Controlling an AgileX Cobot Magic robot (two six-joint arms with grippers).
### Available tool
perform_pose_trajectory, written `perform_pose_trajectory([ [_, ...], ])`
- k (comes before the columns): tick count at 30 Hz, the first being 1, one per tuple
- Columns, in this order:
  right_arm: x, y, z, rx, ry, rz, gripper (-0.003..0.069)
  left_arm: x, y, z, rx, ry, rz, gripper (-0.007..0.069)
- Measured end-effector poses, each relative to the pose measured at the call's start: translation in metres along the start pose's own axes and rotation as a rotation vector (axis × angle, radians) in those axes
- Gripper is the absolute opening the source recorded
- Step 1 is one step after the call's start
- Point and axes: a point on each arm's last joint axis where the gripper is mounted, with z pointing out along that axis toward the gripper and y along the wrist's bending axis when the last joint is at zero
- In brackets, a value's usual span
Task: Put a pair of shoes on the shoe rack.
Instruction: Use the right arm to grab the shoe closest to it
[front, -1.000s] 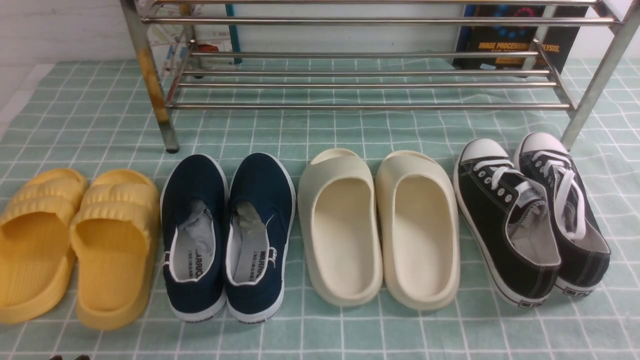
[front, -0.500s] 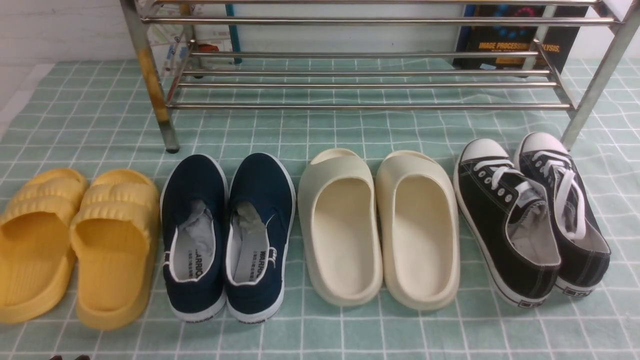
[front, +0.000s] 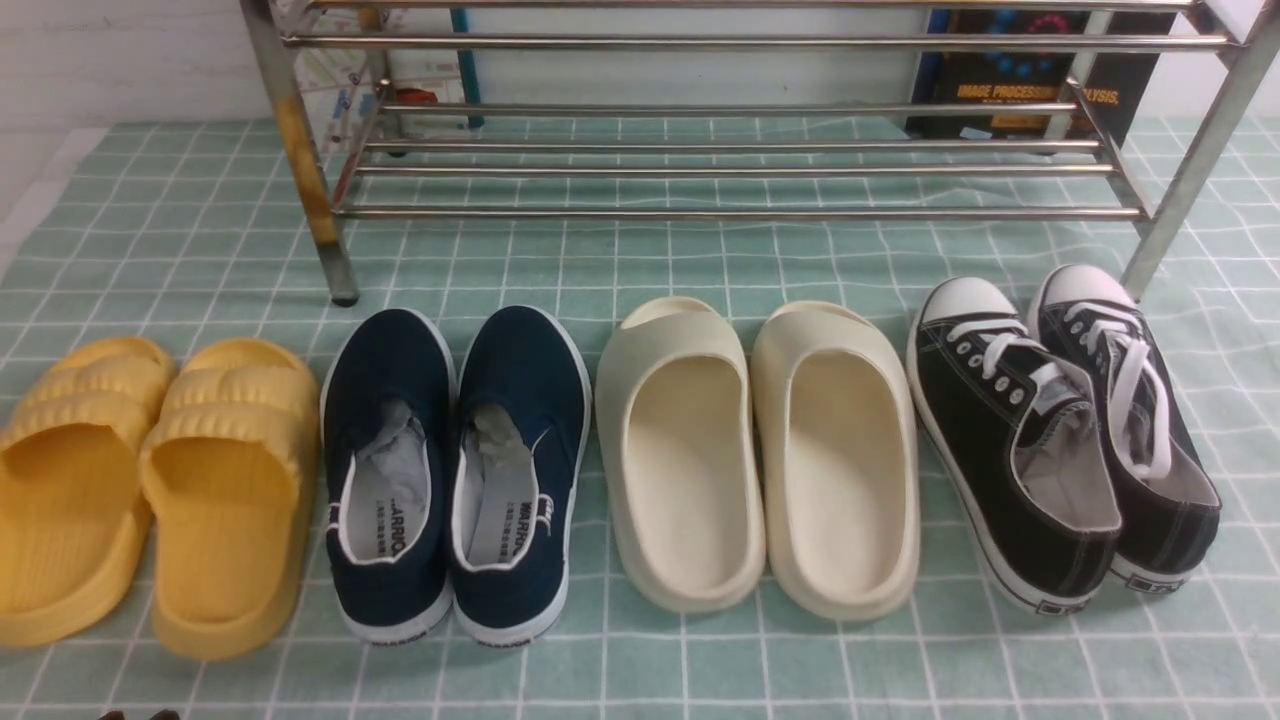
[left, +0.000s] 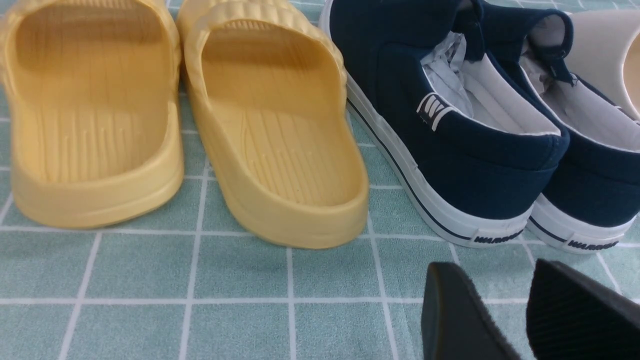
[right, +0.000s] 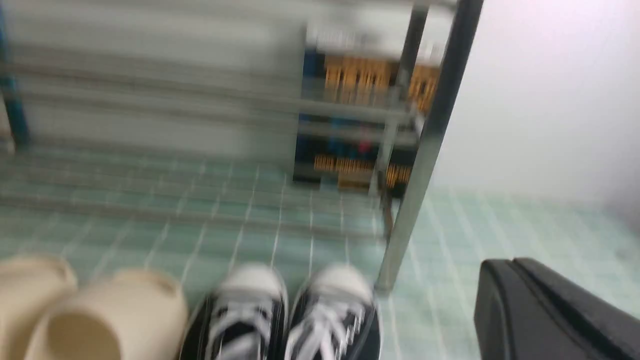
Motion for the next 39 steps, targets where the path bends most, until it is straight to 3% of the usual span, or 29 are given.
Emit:
perform_pose_trajectory([
  [4,0.011,0.006,0.061,-0.089,0.477,0.061,0.0011,0.0,0.0,0.0,0.0,0.0,0.0,0.0239],
  [6,0.017,0.014,0.087,-0.16,0.629,0.074,0.0015,0.0,0.0,0.0,0.0,0.0,0.0,0.0239],
  [11,0.03,0.057,0.13,-0.344,0.813,-0.007,0.0049,0.0,0.0,0.0,0.0,0.0,0.0,0.0239],
  [13,0.035,0.071,0.142,-0.367,0.861,-0.027,0.0079,0.0,0.0,0.0,0.0,0.0,0.0,0.0239],
  [18,0.056,0.091,0.173,-0.306,0.991,-0.032,0.0222,0.0,0.0,0.0,0.0,0.0,0.0,0.0239],
  [22,0.075,0.1,0.189,-0.264,1.046,-0.075,0.04,0.0,0.0,0.0,0.0,0.0,0.0,0.0239],
  [27,0.082,0.113,0.197,-0.281,1.011,-0.086,0.0454,0.0,0.0,0.0,0.0,0.0,0.0,0.0239],
  [31,0.088,0.119,0.206,-0.284,0.972,-0.077,0.0414,0.0,0.0,0.0,0.0,0.0,0.0,0.0239],
  [33,0.101,0.121,0.215,-0.266,0.998,-0.053,0.032,0.0,0.0,0.0,0.0,0.0,0.0,0.0239],
  [34,0.101,0.121,0.215,-0.266,1.0,-0.053,0.0311,0.0,0.0,0.0,0.0,0.0,0.0,0.0239],
  [36,0.11,0.122,0.219,-0.248,1.029,-0.033,0.0177,0.0,0.0,0.0,0.0,0.0,0.0,0.0239],
  [37,0.11,0.122,0.219,-0.248,1.029,-0.032,0.0151,0.0,0.0,0.0,0.0,0.0,0.0,0.0239],
  [38,0.109,0.123,0.219,-0.245,1.028,-0.023,0.0066,0.0,0.0,0.0,0.0,0.0,0.0,0.0239],
  [39,0.108,0.123,0.218,-0.243,1.027,-0.013,0.0032,0.0,0.0,0.0,0.0,0.0,0.0,0.0239],
])
